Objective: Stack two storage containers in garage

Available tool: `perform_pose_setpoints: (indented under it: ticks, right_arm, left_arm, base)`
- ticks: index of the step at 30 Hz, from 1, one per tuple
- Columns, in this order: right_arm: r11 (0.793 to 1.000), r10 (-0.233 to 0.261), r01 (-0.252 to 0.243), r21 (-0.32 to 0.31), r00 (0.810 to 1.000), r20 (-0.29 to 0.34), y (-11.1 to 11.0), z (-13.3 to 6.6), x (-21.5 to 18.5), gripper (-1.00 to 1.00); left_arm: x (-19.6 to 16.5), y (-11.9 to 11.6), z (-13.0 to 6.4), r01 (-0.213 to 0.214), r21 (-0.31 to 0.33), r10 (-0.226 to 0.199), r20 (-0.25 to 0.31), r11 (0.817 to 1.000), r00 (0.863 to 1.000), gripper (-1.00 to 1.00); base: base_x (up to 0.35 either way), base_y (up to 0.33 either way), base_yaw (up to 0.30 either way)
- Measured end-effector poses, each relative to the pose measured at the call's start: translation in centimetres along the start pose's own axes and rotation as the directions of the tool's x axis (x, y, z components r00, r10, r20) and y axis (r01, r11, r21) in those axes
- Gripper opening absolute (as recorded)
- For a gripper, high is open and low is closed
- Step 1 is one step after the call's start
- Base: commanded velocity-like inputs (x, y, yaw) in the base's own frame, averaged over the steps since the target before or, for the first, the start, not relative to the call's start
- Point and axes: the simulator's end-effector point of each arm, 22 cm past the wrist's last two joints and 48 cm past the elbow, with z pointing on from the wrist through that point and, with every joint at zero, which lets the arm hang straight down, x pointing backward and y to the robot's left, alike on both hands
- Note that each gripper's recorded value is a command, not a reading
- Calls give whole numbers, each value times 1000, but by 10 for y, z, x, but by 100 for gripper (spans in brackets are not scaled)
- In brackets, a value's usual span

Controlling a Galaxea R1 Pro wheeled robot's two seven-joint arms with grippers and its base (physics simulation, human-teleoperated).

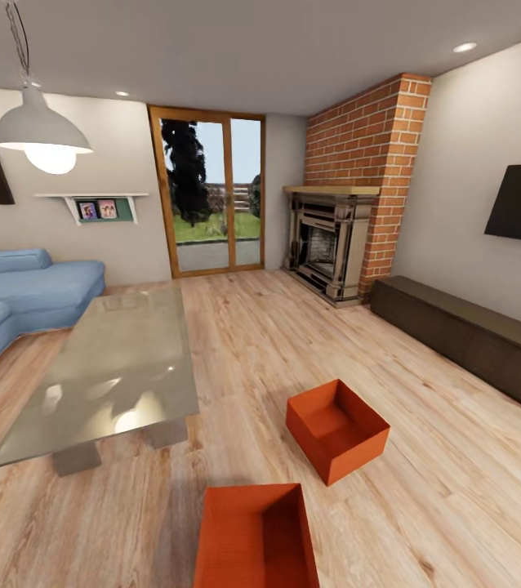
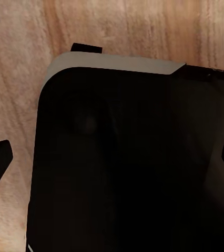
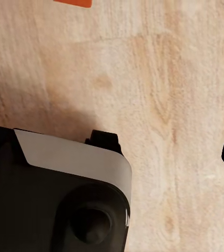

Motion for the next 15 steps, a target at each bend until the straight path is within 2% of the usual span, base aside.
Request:
perform_pose_setpoints:
  ticks: [7, 15]
  right_arm:
    - [1000, -1, 1, 0, 1000, 0, 0, 0, 0, 100]
    - [1000, -1, 1, 0, 1000, 0, 0, 0, 0, 100]
  left_arm:
    - [0, 0, 0, 1, 0, -1, 0, 1000, 1000, 100]
    - [0, 0, 0, 0, 0, 0, 0, 1000, 1000, 100]
  base:
    - [13, -9, 0]
    - [82, -47, 0]
